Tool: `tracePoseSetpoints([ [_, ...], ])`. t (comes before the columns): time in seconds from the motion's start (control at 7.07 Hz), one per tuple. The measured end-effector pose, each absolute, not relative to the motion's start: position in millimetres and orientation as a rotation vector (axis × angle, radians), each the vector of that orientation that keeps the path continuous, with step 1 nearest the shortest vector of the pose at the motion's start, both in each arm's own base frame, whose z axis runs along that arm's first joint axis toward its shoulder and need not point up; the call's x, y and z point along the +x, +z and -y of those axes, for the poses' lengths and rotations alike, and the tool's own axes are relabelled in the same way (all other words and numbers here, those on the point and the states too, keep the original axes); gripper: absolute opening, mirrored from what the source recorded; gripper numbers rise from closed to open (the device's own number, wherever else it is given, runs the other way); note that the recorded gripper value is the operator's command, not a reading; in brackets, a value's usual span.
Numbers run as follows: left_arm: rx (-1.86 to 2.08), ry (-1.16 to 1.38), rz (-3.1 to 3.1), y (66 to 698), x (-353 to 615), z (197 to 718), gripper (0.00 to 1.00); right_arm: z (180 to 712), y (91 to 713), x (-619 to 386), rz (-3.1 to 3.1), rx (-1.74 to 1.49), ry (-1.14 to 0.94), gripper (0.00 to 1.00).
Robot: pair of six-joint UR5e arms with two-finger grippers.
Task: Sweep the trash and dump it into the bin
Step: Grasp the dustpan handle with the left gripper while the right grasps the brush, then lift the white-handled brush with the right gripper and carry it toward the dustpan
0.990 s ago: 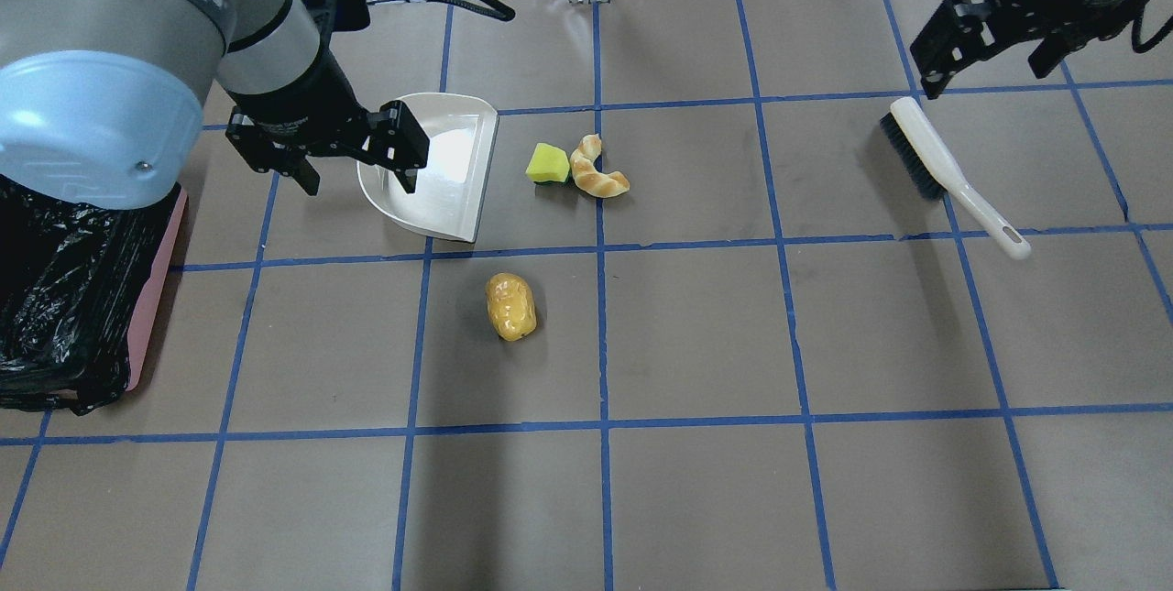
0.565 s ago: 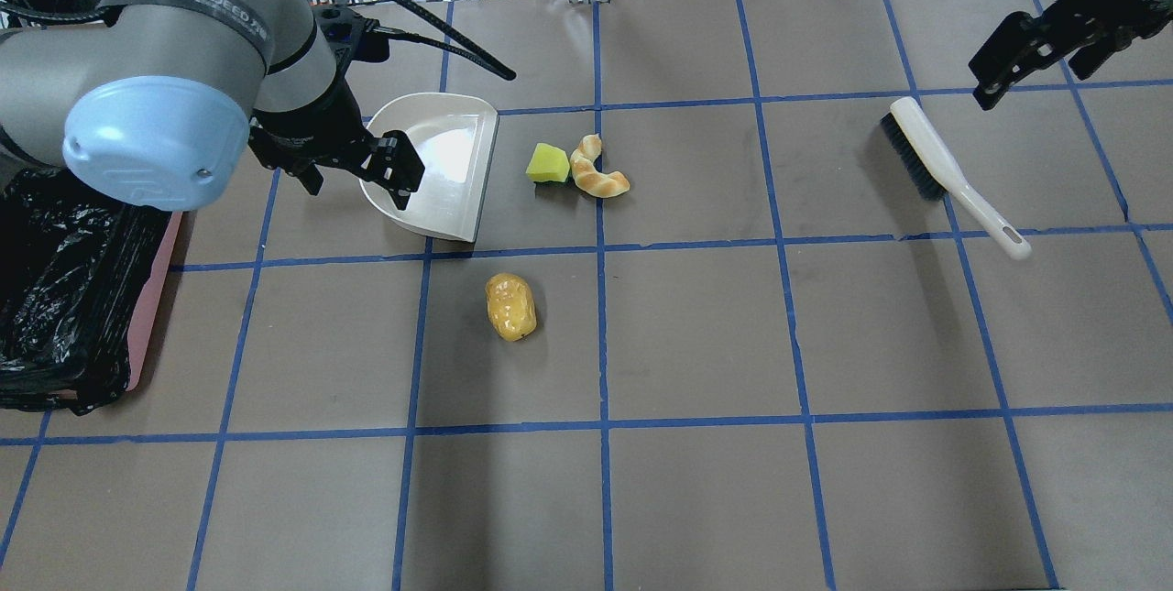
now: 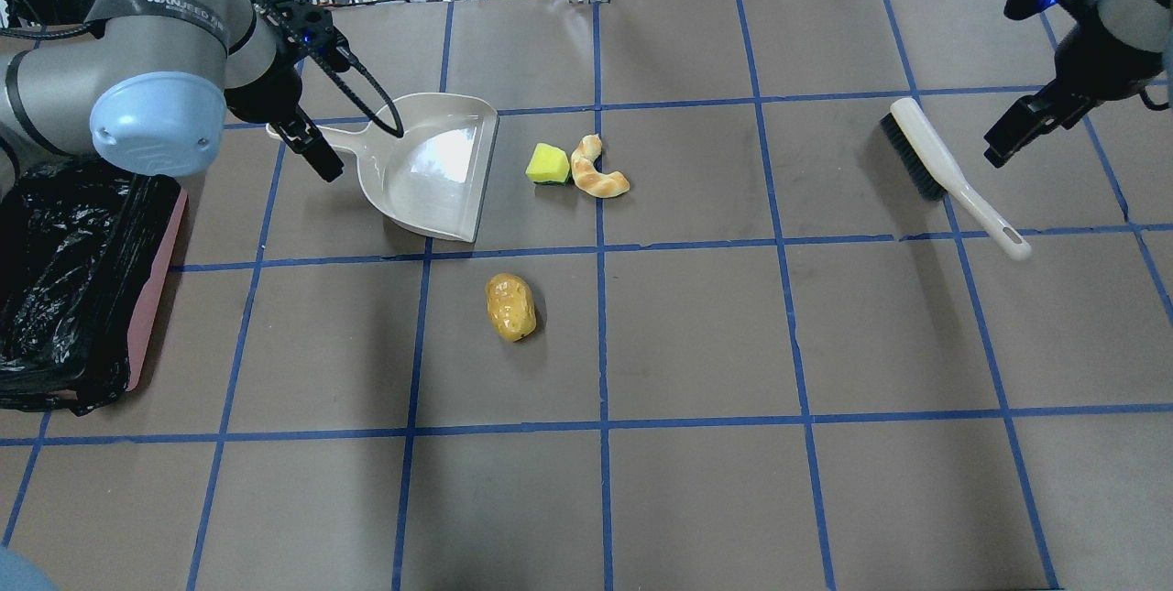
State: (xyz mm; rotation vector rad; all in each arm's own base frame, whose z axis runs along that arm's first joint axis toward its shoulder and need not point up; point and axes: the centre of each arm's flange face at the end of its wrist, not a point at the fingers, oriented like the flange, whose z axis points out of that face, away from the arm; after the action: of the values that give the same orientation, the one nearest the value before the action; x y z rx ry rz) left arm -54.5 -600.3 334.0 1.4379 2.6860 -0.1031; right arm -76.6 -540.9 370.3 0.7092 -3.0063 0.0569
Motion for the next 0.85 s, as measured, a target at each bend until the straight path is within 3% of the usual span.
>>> tracePoseSetpoints([
  [0.42, 1.965, -0.115, -2.411, 267.4, -31.0, 647.5, 1.0, 551.8, 292.7, -109.9, 3.025, 0.655, 0.026, 1.0],
  [0.71, 2.031, -0.147, -2.327, 251.3, -11.5, 667.0, 0.99, 557.5, 266.2, -120.0, 3.041, 0.58, 0.0, 1.0],
  [0.85, 2.044, -0.152, -2.305, 245.3, -7.7, 675.1, 0.93, 558.8, 254.1, -121.0, 3.058, 0.549, -0.027, 0.99],
])
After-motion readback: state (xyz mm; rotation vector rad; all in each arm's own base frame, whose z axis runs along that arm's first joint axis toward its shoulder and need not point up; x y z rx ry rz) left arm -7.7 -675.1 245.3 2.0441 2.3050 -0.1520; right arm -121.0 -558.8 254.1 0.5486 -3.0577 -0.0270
